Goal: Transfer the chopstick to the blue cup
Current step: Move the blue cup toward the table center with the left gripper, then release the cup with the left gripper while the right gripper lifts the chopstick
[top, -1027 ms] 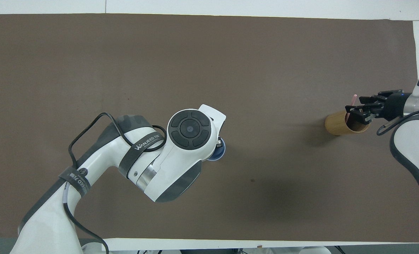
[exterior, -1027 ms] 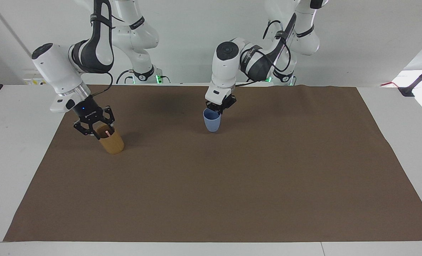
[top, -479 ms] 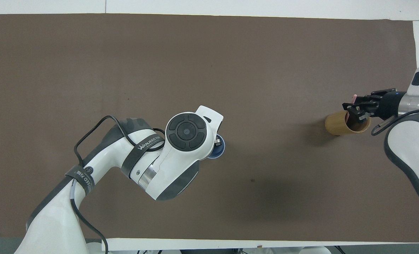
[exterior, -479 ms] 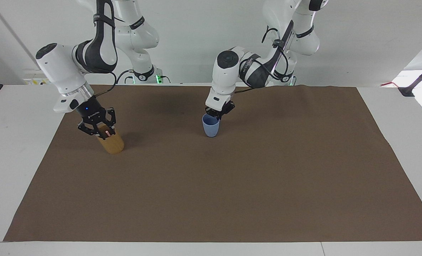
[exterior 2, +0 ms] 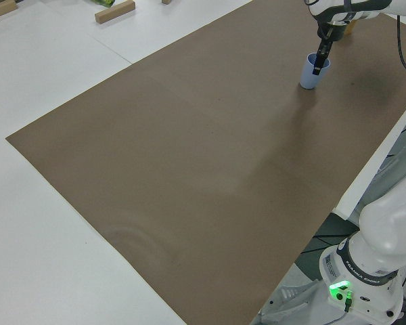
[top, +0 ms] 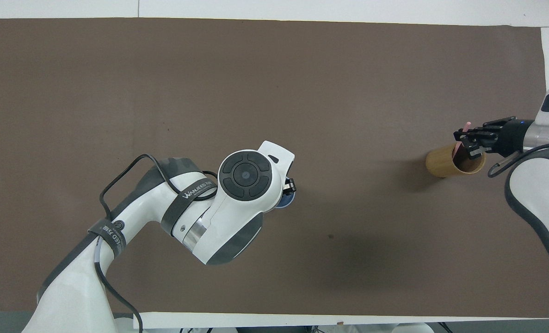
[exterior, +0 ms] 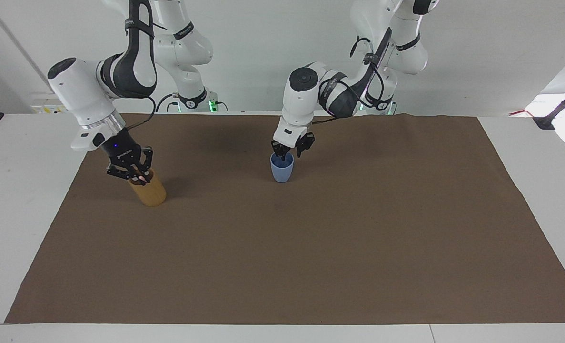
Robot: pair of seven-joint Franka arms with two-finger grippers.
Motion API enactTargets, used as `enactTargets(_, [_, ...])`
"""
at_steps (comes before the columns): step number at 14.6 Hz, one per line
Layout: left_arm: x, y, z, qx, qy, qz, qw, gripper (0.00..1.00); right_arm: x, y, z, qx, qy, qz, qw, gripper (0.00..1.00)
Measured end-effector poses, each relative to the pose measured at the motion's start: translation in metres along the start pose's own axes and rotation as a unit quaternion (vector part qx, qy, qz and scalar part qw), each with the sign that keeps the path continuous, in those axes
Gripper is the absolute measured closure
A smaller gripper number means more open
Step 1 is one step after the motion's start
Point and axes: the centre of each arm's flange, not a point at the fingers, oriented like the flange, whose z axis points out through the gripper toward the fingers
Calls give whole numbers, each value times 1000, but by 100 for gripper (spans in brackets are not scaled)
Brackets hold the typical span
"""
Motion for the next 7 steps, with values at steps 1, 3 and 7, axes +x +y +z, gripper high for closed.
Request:
enactTargets(1, [1,0,-2,-4,-3,-4,1000,11,2,0,-3,-2,3,-1,1000,90])
enactTargets(3, [11,-3,-14,-8,-4,-14,1000,0,9,0,-15,-1,8,-5,1000,91])
enactTargets(7, [38,-24,-85,-5,-4,-25,1000,0,30,-2,-69,16,15,-20,1000,91])
